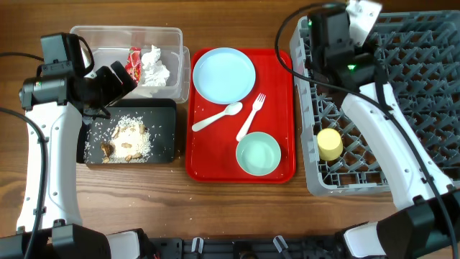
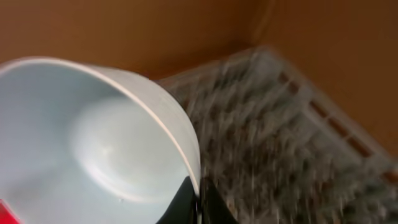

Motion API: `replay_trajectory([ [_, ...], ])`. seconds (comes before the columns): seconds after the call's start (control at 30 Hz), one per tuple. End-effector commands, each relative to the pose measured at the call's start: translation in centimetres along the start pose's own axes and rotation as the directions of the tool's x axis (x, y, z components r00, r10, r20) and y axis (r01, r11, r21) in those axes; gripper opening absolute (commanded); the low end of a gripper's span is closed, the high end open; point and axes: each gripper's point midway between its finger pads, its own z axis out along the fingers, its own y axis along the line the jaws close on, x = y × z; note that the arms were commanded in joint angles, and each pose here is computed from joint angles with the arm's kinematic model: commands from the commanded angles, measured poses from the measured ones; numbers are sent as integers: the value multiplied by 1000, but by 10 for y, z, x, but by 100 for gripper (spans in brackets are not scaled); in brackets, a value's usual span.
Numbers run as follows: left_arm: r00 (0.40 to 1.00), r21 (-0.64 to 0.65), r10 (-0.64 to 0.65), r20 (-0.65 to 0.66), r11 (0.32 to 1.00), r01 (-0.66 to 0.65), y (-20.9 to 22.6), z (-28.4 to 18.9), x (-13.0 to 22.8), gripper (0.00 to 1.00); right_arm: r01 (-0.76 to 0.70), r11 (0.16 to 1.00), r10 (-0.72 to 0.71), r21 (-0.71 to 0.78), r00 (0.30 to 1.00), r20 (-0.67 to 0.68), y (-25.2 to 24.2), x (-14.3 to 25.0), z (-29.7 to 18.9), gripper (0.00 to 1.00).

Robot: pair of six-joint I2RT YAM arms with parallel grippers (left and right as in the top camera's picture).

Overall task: Sort waste into correct bins and load items into the dishwasher rack
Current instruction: 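Carry the blue bowl with the right gripper over the dishwasher rack, then set the blue bowl upright in the rack's back corner, release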

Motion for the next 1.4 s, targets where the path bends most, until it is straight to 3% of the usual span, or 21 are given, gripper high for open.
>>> replay_trajectory([
  [0.0,1000,19,3,15,1000,-4,-3,-5,-4,100,91,983,-108,161,989,96,-4,-20,14,4],
  [0.2,1000,19,3,15,1000,-4,-3,-5,-4,100,265,875,-324,406,942,83,9,-13,44,4],
  [0.33,1000,19,3,15,1000,-4,-3,-5,-4,100,413,801,-463,434,886,9,28,7,65,4],
  [0.5,1000,19,3,15,1000,-4,-3,-5,-4,100,508,741,-535,439,842,-71,36,38,95,4],
  [0.67,1000,19,3,15,1000,-4,-3,-5,-4,100,533,731,-551,425,829,-93,38,51,108,4],
  [0.93,1000,19,3,15,1000,-4,-3,-5,-4,100,502,790,-527,351,850,-28,56,49,115,4],
  [1.37,1000,19,3,15,1000,-4,-3,-5,-4,100,615,753,-626,235,779,-36,79,66,116,4],
])
